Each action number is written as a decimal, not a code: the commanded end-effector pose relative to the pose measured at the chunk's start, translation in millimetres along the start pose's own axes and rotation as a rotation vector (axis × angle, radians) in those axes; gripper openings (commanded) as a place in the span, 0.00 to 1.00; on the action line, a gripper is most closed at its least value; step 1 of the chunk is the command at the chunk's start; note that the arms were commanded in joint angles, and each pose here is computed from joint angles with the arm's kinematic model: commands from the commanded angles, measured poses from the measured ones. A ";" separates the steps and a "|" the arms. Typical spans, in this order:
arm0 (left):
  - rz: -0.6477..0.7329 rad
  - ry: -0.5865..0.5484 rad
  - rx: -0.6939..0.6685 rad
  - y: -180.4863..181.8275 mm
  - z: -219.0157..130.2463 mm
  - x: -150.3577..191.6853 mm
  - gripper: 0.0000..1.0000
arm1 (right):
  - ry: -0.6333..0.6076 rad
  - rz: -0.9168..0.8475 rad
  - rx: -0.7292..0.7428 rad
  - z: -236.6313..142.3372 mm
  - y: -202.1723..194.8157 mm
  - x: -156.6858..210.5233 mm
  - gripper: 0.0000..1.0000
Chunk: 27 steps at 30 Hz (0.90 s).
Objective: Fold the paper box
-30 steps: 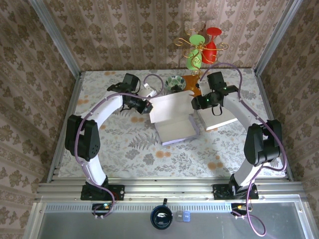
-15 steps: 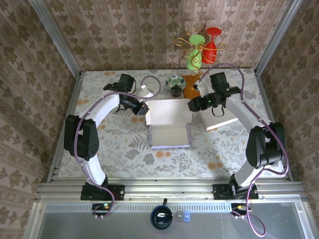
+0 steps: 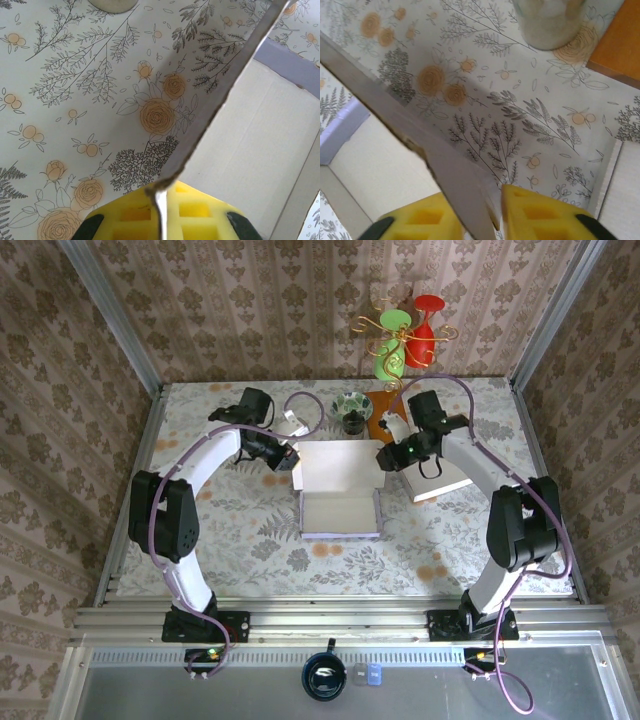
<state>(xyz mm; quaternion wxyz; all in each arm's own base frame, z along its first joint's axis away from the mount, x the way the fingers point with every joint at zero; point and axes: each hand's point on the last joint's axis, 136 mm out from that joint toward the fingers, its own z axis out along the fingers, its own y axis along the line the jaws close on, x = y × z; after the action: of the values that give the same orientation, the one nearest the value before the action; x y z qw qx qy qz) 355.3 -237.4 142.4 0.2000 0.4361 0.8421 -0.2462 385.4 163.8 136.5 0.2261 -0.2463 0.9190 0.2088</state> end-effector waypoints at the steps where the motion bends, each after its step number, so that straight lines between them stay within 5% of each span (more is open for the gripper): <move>1: 0.014 0.011 -0.012 -3.5 -5.0 -3.2 0.05 | 0.008 -0.017 0.069 -4.2 -6.6 -3.1 0.18; 6: -0.018 0.015 -0.030 -1.5 -4.4 -4.0 0.11 | -0.007 -0.061 0.140 -8.0 -5.8 -8.5 0.00; 15: -0.067 0.019 -0.064 2.0 -11.0 8.1 0.23 | -0.041 -0.088 0.180 -15.4 -4.5 -13.1 0.00; 27: -0.069 0.016 -0.033 5.4 -2.1 -3.0 0.23 | -0.038 -0.093 0.166 -10.8 2.6 -13.5 0.00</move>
<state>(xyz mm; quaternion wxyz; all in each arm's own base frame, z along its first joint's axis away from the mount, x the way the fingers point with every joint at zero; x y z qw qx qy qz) 356.4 -228.1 139.0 0.1926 0.4078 0.8639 -0.2244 392.6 164.4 146.9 0.2620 -0.2606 0.9199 0.1314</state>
